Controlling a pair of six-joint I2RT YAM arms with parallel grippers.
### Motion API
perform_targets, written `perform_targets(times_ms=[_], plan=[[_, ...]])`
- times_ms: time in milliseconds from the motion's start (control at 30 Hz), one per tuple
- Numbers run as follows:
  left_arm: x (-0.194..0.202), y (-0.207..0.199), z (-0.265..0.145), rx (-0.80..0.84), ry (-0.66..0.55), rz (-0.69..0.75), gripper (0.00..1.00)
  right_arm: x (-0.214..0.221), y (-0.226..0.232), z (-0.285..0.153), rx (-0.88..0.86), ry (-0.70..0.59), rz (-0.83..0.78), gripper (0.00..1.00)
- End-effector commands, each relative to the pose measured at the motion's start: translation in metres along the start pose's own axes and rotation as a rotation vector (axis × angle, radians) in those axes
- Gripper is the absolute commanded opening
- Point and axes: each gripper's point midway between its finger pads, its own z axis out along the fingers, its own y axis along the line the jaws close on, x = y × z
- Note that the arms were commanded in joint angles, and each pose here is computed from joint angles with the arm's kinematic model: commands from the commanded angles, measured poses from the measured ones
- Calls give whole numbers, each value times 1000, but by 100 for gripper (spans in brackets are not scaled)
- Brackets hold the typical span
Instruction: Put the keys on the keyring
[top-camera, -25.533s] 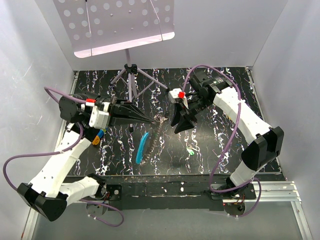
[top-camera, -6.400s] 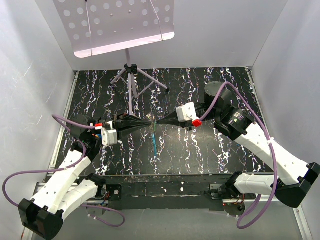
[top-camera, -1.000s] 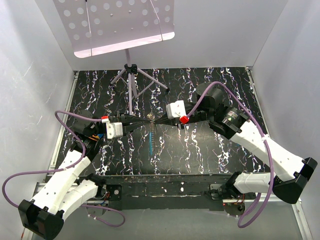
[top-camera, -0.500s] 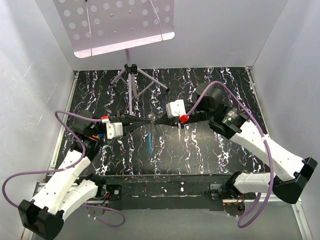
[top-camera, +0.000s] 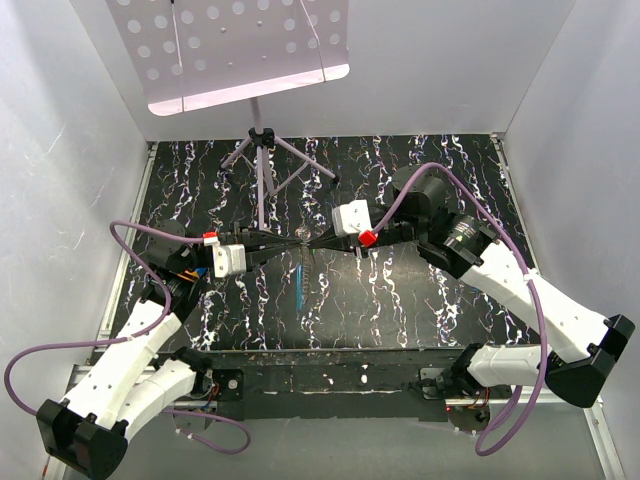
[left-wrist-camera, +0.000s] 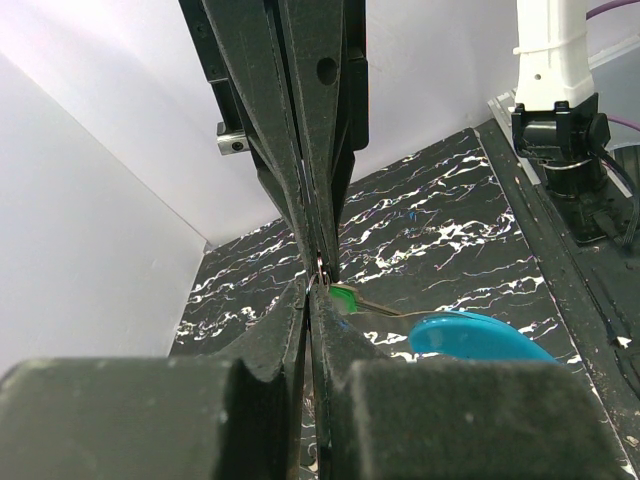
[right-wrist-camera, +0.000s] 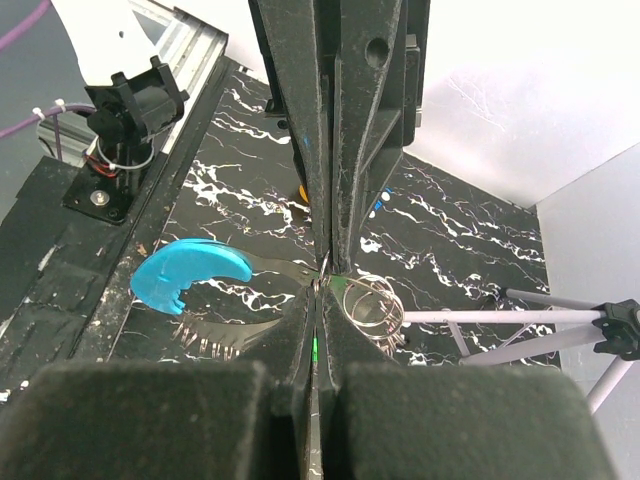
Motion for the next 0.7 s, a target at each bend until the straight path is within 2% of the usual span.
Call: perform_targets(times_ms=[0, 400, 667], plan=[[-12, 8, 1, -16, -8, 35, 0, -37, -10, 0, 20, -85, -101, 1], [-12, 8, 1, -18, -9, 35, 0, -42, -12, 1, 38, -99, -1, 1], [-12, 8, 1, -15, -10, 34, 0, -43, -14, 0, 42, -98, -30, 1]])
